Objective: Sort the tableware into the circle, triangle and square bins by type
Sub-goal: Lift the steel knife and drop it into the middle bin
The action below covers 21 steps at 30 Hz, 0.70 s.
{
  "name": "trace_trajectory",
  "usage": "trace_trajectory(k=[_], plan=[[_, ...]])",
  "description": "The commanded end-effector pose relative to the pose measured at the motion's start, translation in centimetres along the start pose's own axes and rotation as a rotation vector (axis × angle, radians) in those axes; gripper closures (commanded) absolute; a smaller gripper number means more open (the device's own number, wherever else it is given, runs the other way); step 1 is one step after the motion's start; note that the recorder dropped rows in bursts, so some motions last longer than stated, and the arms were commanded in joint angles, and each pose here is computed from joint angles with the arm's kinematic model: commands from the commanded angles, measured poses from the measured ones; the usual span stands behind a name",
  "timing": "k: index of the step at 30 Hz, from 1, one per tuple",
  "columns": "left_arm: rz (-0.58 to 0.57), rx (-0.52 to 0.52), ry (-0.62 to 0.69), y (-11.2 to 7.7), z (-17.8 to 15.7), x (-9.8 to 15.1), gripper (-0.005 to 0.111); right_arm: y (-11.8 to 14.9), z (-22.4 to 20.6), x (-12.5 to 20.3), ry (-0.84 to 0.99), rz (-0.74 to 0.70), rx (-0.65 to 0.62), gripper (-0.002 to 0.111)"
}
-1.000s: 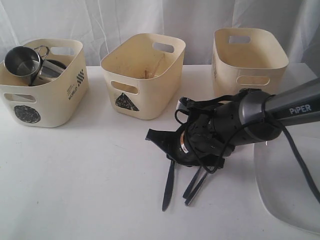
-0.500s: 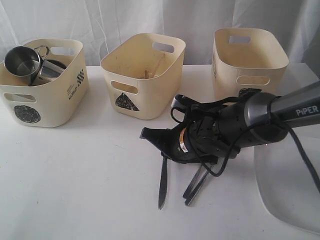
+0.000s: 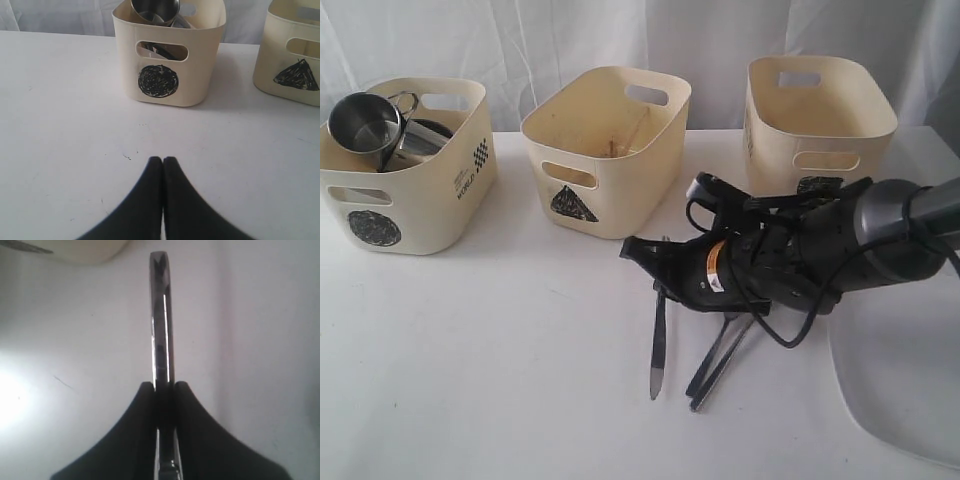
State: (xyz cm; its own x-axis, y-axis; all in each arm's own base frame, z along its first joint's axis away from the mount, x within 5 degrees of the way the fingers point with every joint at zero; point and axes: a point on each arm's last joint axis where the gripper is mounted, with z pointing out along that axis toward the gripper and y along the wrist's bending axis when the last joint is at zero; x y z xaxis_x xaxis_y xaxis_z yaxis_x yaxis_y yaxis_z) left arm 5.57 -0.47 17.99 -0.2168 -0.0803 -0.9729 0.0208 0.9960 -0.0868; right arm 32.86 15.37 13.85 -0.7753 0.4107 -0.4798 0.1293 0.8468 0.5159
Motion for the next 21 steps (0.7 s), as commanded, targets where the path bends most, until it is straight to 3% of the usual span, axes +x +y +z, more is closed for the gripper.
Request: trace_trajectory(k=[1, 21], plan=[[-0.013, 0.009, -0.006, -0.1, 0.0, 0.0, 0.107, 0.8, -1.7, -2.0, -0.086, -0.007, -0.122, 0.108], [-0.013, 0.009, -0.006, -0.1, 0.0, 0.0, 0.107, 2.4, -8.6, -9.6, -0.406, 0.114, -0.459, 0.108]])
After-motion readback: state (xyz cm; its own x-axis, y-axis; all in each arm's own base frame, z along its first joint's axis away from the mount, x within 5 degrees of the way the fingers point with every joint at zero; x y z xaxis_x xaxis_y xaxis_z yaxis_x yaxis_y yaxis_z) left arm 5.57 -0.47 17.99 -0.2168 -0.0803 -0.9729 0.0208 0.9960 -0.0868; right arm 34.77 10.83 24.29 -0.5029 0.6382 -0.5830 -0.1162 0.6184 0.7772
